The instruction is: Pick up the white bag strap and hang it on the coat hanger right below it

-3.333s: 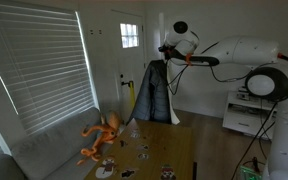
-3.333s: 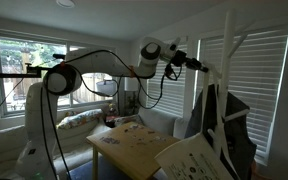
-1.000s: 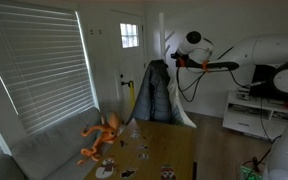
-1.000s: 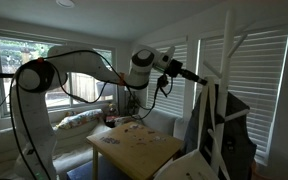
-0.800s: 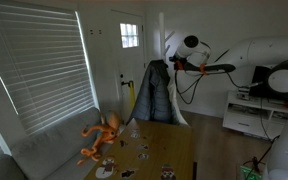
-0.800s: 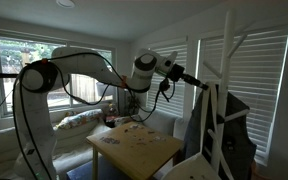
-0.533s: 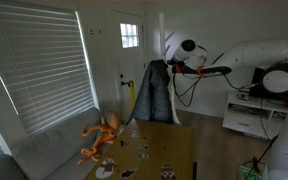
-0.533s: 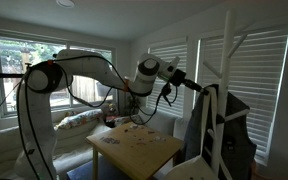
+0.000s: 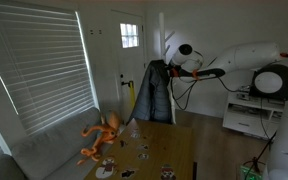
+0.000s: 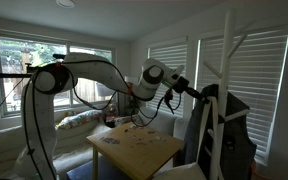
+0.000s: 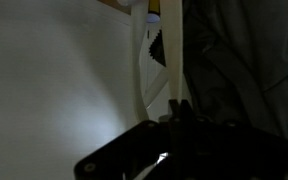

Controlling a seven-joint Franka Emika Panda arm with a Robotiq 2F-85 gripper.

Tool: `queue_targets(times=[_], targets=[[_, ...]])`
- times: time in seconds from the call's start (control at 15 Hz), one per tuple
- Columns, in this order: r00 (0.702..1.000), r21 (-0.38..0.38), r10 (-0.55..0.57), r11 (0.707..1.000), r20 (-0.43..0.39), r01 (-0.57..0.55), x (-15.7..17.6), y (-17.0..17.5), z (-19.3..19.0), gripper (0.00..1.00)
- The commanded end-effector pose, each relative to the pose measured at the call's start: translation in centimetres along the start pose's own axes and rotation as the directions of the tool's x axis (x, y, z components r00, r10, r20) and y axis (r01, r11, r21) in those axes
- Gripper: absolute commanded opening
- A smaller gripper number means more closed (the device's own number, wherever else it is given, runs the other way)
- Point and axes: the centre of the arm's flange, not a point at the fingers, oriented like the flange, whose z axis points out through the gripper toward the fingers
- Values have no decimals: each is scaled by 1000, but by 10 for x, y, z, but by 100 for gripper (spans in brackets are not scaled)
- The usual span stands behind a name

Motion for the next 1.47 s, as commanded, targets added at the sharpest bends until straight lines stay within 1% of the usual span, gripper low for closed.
queue_targets(times=[0.0, 0.2, 0.4, 0.6, 0.67, 0.73, 0.8, 0.87, 0.93, 1.0, 1.13, 1.2, 1.4], targets=[[999, 40, -37, 999, 36, 36, 0, 0, 9, 1], [990, 74, -108, 992, 92, 102, -7, 2, 14, 1], [976, 111, -159, 983, 147, 144, -13, 8, 18, 1], [963, 119, -187, 979, 194, 166, -16, 12, 21, 1], [960, 113, -192, 979, 205, 172, -16, 13, 22, 29], [955, 113, -197, 978, 220, 176, -16, 14, 21, 29], [952, 112, -205, 977, 229, 184, -15, 15, 20, 34], [949, 109, -212, 976, 234, 191, -14, 17, 19, 42], [946, 108, -217, 975, 240, 196, -12, 18, 18, 48], [945, 105, -216, 975, 247, 196, -11, 19, 16, 56], [944, 109, -211, 976, 254, 189, -6, 20, 10, 69], [945, 110, -209, 976, 253, 186, -3, 21, 6, 77], [942, 114, -199, 978, 271, 174, 12, 27, -18, 97]])
